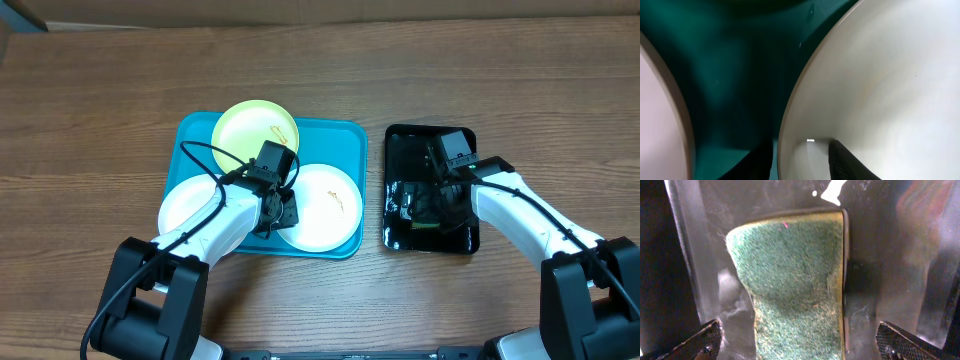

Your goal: Clean dirty plates on tray and stack at the side

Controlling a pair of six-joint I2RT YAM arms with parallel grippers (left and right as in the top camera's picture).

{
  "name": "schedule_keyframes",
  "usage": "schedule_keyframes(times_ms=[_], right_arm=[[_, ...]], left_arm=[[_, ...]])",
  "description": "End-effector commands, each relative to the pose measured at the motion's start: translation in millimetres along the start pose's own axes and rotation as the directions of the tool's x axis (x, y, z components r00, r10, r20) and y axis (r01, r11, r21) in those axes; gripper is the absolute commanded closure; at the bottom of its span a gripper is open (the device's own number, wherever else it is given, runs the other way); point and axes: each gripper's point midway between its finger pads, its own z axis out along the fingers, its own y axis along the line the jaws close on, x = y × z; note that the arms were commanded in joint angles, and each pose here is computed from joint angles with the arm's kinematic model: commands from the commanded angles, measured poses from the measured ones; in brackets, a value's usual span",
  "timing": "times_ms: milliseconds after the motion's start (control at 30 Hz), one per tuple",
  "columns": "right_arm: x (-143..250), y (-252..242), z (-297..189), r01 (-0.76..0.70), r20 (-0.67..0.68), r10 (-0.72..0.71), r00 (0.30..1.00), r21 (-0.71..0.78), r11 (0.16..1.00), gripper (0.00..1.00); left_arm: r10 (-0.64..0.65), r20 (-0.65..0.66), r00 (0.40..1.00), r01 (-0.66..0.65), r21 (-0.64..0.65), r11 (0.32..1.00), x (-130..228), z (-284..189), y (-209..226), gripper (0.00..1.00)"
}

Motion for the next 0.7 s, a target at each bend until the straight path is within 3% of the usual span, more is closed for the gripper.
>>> schedule_keyframes(times_ms=[0,67,167,333,500,600,667], right_arm=[[-6,0,-2,-0.004,0.015,0.004,1.0,0.003,1.0,0.1],[-5,0,-1,-0.007,0.014,0.007,1.0,0.003,1.0,0.27],[-1,-2,5,-0.025,0.013,0.025,1.0,0.004,1.0,0.34],[9,-6,15,-0.033,0.0,0.033,0.999,0.01,0.999,0.48],[12,-8,21,-0.032,0.008,0.032,0.999,0.006,0.999,0.74],[10,-8,23,-0.03,0.022,0.03,0.999,0.0,1.0,0.95],[5,-6,21,-0.029,0.034,0.03,0.999,-0.005,1.0,0.93]], left_arm=[[0.033,-0.012,0.999,-0.033,-0.017,0.999,5,5,2,0.69],[0.053,-0.013,0.999,-0.053,-0.017,0.998,5,5,3,0.86],[0.083,-0.013,0.996,-0.083,-0.016,0.996,5,5,2,0.96],[0.083,-0.012,0.996,-0.083,-0.015,0.996,5,5,2,0.95],[0.083,-0.011,0.996,-0.083,-0.015,0.996,5,5,2,0.92],[0.083,-0.012,0.996,-0.084,-0.015,0.996,5,5,2,0.92],[0.083,-0.013,0.996,-0.084,-0.015,0.996,5,5,2,0.93]])
